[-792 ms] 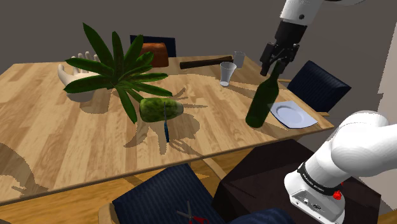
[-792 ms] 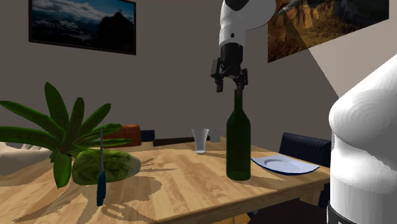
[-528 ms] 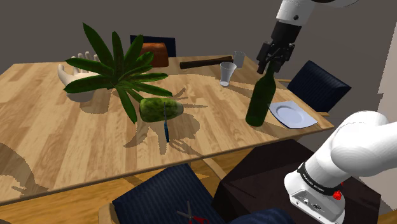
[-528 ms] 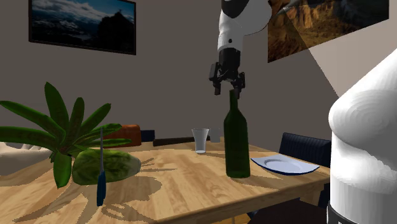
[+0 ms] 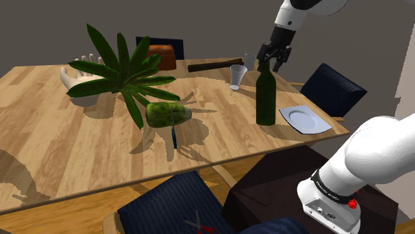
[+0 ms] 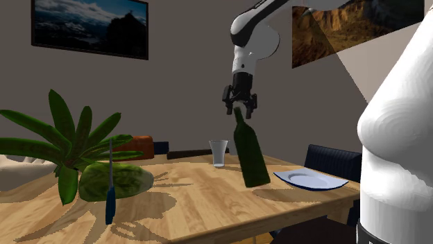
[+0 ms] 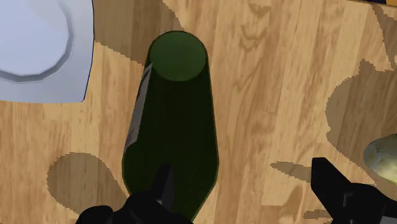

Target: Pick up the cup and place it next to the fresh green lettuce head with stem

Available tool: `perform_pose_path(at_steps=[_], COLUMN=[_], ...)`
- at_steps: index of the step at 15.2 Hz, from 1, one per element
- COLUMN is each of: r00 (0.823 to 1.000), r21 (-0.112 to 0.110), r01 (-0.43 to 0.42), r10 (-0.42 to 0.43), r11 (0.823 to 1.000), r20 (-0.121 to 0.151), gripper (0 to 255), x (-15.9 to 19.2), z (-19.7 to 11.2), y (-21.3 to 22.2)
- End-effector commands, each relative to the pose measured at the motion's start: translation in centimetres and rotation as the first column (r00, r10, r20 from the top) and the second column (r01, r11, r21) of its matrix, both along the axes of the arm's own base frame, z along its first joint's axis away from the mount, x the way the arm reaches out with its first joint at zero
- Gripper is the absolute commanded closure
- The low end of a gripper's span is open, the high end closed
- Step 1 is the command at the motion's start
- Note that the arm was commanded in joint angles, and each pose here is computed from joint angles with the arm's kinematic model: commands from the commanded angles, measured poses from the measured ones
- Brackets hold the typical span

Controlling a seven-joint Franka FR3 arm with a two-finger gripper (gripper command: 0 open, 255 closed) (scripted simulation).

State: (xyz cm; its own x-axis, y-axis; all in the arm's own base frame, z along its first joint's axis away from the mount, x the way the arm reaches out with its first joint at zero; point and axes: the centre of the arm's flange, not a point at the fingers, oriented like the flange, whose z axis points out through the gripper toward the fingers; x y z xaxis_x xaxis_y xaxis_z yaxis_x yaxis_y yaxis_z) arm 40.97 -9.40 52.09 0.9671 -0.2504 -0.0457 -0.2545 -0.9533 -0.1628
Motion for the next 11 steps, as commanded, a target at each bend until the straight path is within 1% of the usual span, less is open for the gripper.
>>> perform_pose_path(at_steps=[1, 11], r00=[1.0, 0.998], r21=[0.01, 0.067], r01=[0.01, 0.06], r10=[-0.011, -0.061], r11=[1.0, 0.996], r20=[0.003, 0.017], gripper=[0, 0], x=[2.0, 11.0], z=[-1.0, -5.6], y=[-2.1, -11.1])
